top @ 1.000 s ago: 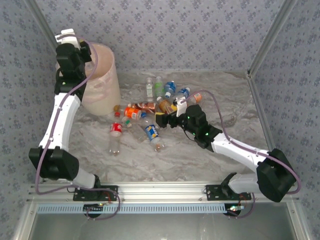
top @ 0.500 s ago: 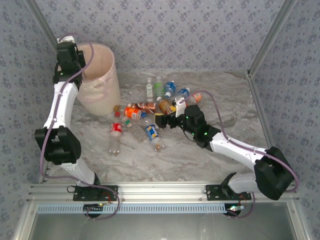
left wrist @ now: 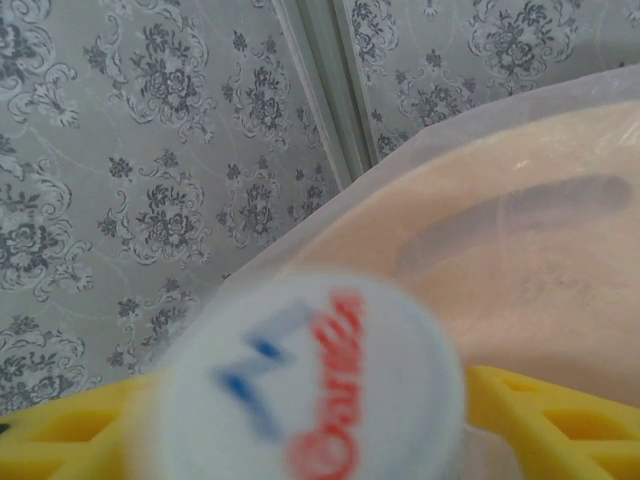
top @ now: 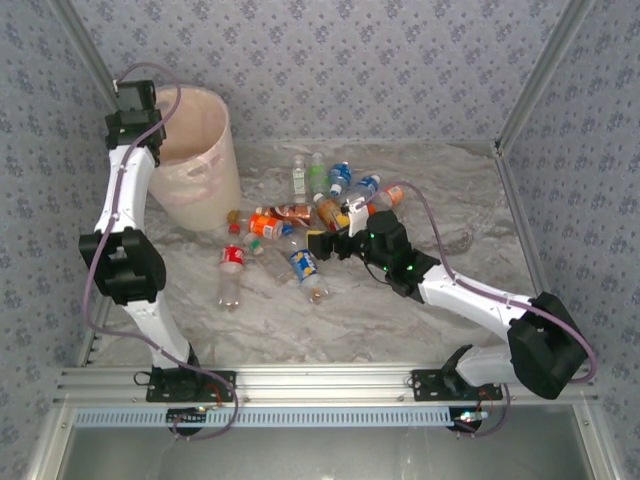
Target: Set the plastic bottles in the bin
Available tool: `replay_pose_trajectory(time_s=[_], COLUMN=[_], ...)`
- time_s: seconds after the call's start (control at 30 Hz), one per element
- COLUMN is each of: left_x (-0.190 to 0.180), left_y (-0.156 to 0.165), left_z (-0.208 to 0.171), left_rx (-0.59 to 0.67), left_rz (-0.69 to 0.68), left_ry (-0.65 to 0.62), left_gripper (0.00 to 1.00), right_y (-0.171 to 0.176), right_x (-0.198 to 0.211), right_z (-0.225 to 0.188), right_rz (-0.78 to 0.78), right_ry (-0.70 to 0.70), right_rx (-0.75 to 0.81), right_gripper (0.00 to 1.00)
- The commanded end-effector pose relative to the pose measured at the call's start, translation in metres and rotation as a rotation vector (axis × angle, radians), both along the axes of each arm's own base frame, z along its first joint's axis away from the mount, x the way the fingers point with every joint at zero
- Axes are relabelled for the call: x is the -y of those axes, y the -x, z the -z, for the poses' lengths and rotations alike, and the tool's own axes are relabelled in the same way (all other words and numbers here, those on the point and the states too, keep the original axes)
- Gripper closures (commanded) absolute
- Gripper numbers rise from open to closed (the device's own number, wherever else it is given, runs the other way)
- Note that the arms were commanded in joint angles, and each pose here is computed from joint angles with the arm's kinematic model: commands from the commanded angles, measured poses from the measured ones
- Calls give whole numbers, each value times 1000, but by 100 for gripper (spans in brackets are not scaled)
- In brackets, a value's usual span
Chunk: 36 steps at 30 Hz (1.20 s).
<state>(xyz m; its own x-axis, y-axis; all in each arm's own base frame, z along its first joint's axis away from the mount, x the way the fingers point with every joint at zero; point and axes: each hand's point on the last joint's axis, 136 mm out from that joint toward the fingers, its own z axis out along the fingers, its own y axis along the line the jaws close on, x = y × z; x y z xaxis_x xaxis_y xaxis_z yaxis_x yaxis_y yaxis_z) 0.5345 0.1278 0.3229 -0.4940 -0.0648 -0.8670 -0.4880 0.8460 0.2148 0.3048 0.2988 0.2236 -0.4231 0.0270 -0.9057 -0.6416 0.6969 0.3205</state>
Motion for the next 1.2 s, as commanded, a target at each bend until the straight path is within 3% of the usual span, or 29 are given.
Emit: replay_pose_trajectory(time_s=[0.0,0.33,0.43,0.77,1.03,1.17], left_x=[-5,18,29,80,125,148], left_y=[7,14,17,37,65,86], left_z=[-6,-30,-40,-88,-116,-122], left_rx=[-15,23,55,210,363,438], left_rz=[-38,29,59,249,397,459], left_ry=[12,133,187,392,543,690], left_gripper=[23,11,2,2,2,2], right_y=[-3,-10,-10,33,53,54], right_x=[-4,8,12,-5,-21,-24], right_z=[-7,17,38,88,106,111], right_rz=[9,85,112,-36,-104,-62], right_ry=[-10,68,152,385,437,477], right_rx=[-3,-51,-99,-184,-219,-219], right_gripper=[0,0,0,0,0,0])
